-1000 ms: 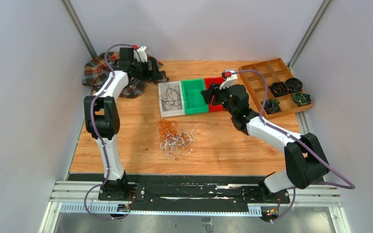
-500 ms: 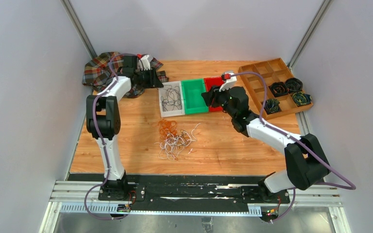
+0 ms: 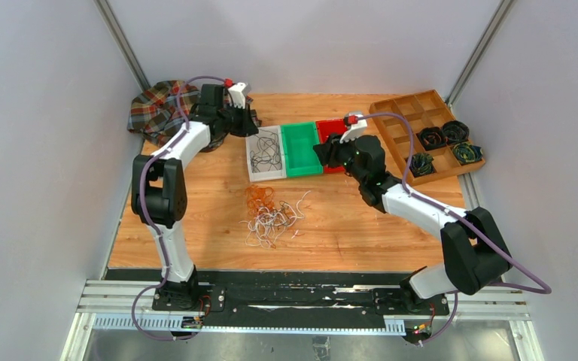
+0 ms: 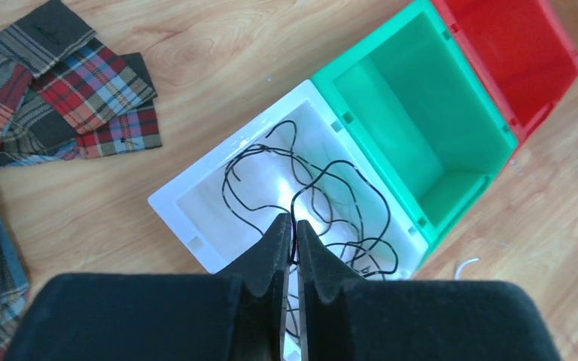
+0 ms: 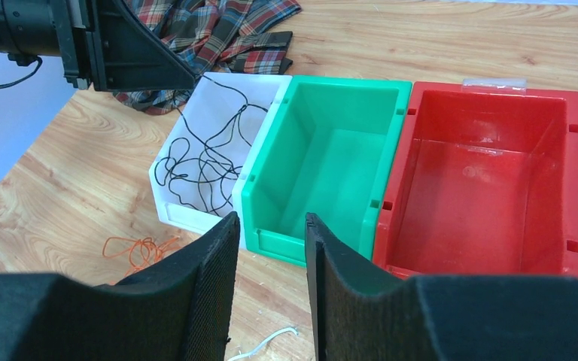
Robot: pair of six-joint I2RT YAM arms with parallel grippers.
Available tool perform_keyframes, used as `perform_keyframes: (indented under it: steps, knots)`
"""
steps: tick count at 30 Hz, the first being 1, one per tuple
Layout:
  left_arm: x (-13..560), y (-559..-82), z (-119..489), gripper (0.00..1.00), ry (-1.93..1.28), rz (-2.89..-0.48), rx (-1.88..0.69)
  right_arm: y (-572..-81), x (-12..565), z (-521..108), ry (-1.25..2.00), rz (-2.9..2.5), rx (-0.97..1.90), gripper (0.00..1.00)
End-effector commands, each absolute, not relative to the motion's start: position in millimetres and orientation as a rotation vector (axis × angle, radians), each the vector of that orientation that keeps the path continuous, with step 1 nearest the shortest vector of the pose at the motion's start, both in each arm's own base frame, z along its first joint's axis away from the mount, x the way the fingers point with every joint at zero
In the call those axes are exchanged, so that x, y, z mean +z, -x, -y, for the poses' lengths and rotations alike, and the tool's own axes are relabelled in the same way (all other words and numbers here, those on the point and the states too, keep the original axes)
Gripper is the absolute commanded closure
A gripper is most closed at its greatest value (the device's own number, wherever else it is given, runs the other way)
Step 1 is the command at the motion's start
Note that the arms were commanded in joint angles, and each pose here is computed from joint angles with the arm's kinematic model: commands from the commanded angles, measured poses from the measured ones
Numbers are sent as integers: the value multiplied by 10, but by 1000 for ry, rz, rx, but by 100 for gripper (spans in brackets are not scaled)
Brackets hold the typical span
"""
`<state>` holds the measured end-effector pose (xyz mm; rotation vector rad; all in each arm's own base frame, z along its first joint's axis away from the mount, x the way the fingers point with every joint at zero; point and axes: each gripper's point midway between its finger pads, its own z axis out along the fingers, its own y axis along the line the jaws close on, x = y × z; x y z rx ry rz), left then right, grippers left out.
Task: Untangle the cables
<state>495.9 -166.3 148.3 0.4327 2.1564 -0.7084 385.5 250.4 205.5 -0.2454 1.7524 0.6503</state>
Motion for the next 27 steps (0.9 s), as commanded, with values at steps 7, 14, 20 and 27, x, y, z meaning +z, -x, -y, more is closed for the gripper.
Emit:
perform_keyframes:
  steps: [7,14,20,27]
  knots:
    - [1180,-5093,1783,99,-695,-2129,-206,-3809,2085,-2508,245,-1723,648,63]
    - [995,-5224,1702,99,-710,-2193,-61,-3825,2084,-2473,236,-1718,629,64]
    - [901,-5258,1596,99,-737,-2208,28,-3836,2129,-2471,239,-1708,624,64]
    - [824,-5211,1659,97,-763,-2230,-12,-3837,2155,-2457,238,-1706,617,63]
